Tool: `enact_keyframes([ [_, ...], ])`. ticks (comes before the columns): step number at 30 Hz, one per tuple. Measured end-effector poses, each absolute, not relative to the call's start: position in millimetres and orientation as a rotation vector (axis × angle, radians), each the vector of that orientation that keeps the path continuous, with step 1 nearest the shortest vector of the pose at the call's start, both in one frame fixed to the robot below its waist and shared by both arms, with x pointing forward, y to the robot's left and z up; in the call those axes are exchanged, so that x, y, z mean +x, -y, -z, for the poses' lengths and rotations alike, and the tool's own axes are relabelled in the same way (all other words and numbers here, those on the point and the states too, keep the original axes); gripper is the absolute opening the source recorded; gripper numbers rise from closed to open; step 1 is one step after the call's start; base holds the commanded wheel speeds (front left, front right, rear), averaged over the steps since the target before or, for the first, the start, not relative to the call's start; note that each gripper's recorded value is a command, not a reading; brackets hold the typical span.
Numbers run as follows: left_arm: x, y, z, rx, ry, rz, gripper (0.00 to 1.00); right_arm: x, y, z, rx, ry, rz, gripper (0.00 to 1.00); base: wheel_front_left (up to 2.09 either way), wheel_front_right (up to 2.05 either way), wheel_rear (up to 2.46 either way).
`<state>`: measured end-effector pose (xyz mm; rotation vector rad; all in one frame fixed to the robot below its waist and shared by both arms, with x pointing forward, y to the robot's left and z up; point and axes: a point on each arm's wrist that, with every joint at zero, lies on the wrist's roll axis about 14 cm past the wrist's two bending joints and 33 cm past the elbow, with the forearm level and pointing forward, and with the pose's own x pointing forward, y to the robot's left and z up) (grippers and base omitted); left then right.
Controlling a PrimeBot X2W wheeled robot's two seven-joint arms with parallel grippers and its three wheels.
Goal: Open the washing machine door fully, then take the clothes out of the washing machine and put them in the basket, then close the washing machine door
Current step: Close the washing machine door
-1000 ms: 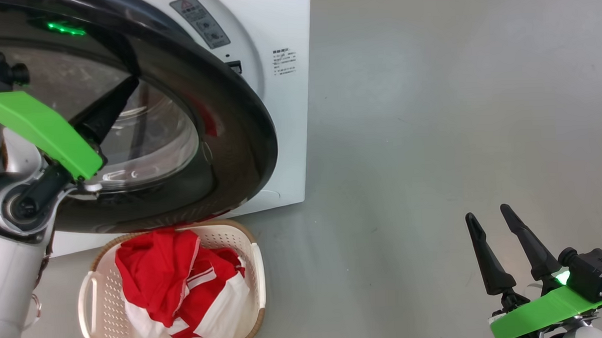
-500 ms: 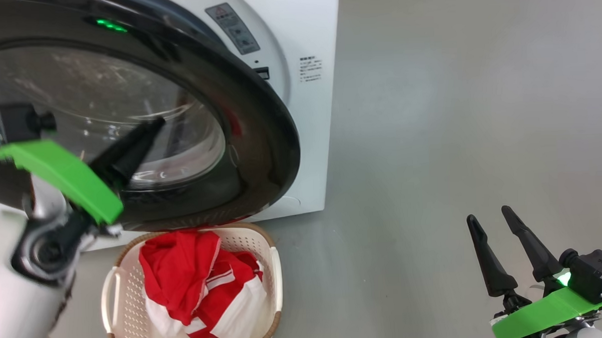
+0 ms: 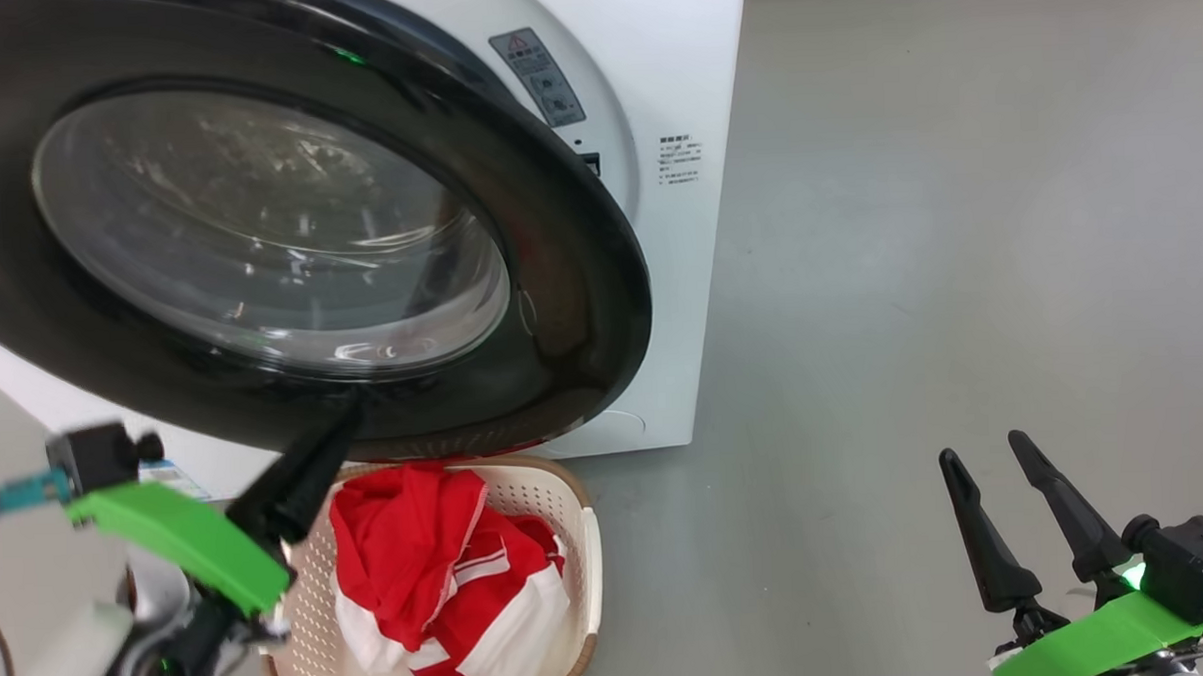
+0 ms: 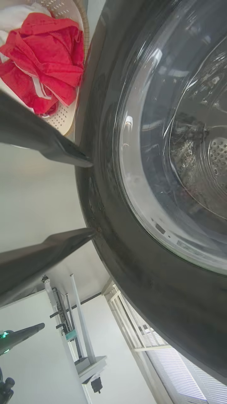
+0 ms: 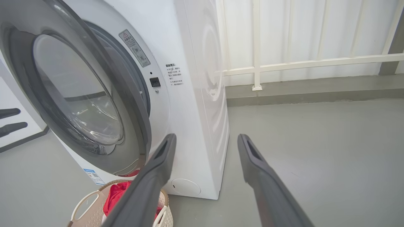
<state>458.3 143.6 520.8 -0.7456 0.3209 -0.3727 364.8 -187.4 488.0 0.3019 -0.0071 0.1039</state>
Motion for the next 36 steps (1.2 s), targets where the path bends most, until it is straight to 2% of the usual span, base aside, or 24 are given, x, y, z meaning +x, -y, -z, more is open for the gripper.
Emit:
enact_keyframes([
  [9,420,-164,-477,-0.845,-0.341,0.234,1.00,361,182,-487,0.302,0.002,-0.120,1.00,0.00,0.00,0.00],
  [20,392,-183,-439,-0.870,-0.313,0.085,1.00,357,188,-486,0.297,-0.002,-0.105,1.00,0.00,0.00,0.00],
  [36,376,-204,-425,-0.685,-0.230,-0.004,1.00,329,224,-479,0.287,-0.012,0.010,1.00,0.00,0.00,0.00],
])
